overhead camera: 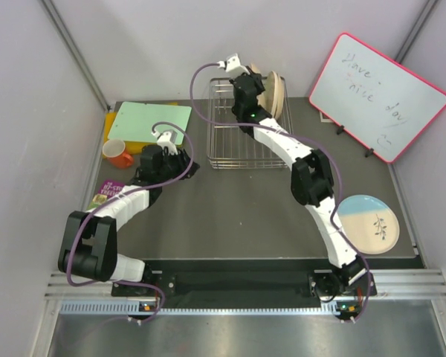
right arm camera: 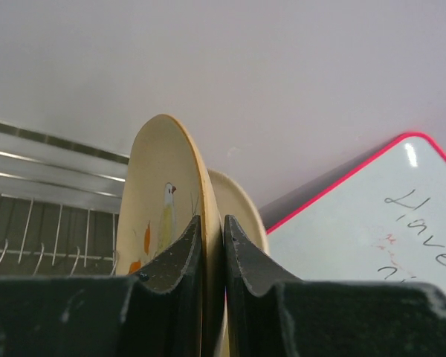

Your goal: Load the plates into the dish rack

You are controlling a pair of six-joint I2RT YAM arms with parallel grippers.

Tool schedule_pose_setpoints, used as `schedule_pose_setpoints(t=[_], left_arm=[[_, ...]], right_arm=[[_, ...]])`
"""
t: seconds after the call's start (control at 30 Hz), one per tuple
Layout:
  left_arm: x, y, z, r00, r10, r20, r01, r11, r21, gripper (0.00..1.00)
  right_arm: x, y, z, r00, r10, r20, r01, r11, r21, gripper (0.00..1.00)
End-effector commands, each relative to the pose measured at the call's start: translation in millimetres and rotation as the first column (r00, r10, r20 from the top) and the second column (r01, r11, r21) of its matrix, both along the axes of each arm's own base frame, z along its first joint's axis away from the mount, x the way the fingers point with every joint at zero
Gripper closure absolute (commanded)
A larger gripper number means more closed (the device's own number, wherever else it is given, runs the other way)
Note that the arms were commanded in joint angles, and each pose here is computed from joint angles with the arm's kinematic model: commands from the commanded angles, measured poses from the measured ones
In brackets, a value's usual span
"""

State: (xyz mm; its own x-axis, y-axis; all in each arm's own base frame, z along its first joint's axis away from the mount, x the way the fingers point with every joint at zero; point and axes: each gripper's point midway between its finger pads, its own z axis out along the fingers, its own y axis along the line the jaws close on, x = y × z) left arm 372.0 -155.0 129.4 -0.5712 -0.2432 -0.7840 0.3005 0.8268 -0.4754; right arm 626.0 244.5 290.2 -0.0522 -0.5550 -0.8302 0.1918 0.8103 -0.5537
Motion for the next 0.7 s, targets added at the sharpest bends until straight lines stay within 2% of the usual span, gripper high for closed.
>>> schedule_pose_setpoints(t=[0.0,0.2,0.23,0.3,0.33,0.43,0.53,0.67], left_arm=[[-3,3,5,1.000,-0.007,0.021,0.006,1.000,0.024,0.57],[-5,5,3,1.000,-0.003,0.018,0.002,0.999,0.042,0.57],[-5,5,3,1.000,-0.002,0.016,0.001,0.999,0.039,0.57],[-4,5,5,1.000,0.000,0.017,-0.001,0.999,0.035,0.57],[-3,5,7,1.000,-0.001,0.023,0.000,0.999,0.033,0.57],[-1,4,14,0.999,-0.002,0.039,0.001,0.999,0.032,0.57],[0,5,30,0.996,-0.010,0.088,0.006,0.999,0.043,0.56],[-8,4,51,0.985,-0.060,0.162,0.049,0.996,0.073,0.55]], right_arm=[[6,-5,29,0.993,-0.020,0.117,0.007,0.994,0.108,1.00],[9,-10,20,0.994,-0.036,0.104,0.025,0.994,0.106,1.00],[6,-11,28,0.993,-0.037,0.113,0.024,0.993,0.112,0.97],[2,-14,39,0.991,-0.041,0.130,0.027,0.994,0.103,0.84],[-3,-17,53,0.988,-0.043,0.146,0.028,0.994,0.104,0.71],[-26,-15,102,0.977,-0.020,0.213,-0.002,0.995,0.102,0.58],[-64,-10,166,0.952,0.023,0.307,-0.060,0.992,0.113,0.55],[-116,-12,228,0.932,0.050,0.359,-0.098,0.988,0.119,0.55]])
